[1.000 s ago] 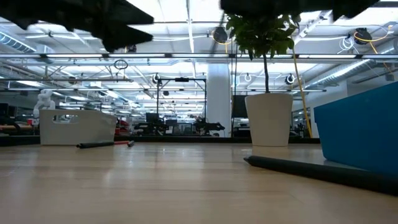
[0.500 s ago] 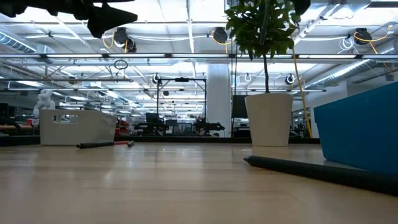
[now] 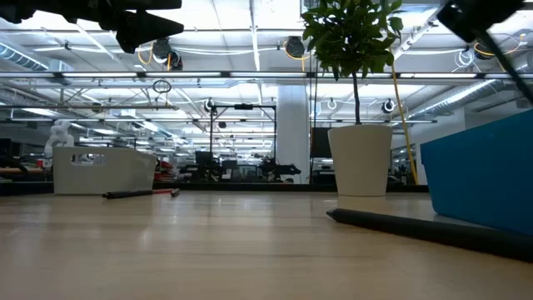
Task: Sort pens & pencils
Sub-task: Put the green pencil into the blue bin
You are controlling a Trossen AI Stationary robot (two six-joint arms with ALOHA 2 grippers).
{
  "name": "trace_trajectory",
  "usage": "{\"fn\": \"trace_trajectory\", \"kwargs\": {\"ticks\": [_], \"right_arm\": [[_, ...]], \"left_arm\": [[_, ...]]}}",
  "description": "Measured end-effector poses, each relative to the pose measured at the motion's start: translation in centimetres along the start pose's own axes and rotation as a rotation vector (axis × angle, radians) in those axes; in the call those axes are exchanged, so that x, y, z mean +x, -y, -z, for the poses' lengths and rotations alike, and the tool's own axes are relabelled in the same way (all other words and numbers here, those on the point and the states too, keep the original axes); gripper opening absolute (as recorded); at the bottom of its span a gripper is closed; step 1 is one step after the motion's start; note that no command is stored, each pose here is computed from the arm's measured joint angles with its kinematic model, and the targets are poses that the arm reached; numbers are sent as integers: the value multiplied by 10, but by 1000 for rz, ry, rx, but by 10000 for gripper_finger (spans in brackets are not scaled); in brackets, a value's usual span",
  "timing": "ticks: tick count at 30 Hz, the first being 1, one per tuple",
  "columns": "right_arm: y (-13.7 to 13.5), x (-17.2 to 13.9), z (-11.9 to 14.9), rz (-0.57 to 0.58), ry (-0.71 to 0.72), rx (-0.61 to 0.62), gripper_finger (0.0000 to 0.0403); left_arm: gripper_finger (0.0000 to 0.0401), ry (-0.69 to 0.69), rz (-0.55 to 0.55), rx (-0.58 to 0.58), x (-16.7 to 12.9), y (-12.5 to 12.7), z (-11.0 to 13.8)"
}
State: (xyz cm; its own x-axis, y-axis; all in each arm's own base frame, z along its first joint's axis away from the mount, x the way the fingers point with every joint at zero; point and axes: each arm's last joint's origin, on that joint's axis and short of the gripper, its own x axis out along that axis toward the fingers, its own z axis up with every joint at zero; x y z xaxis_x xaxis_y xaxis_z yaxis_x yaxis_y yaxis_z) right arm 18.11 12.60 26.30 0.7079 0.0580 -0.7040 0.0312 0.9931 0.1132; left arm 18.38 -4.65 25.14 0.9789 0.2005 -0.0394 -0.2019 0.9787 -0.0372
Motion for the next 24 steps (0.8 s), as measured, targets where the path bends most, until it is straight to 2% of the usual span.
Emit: {"fn": "trace_trajectory", "kwargs": {"ticks": [6, 14, 20, 24], "right_arm": [[-22, 10, 3, 28, -216, 72, 10], [-27, 50, 28, 149, -601, 175, 10], [-34, 71, 37, 143, -676, 191, 10], [-35, 73, 40, 141, -707, 230, 18]], "left_arm": [[275, 1, -1, -1, 0, 0, 0], [276, -3, -2, 2, 0, 0, 0], [276, -6, -2, 3, 0, 0, 1], [276, -6, -2, 3, 0, 0, 1]]}}
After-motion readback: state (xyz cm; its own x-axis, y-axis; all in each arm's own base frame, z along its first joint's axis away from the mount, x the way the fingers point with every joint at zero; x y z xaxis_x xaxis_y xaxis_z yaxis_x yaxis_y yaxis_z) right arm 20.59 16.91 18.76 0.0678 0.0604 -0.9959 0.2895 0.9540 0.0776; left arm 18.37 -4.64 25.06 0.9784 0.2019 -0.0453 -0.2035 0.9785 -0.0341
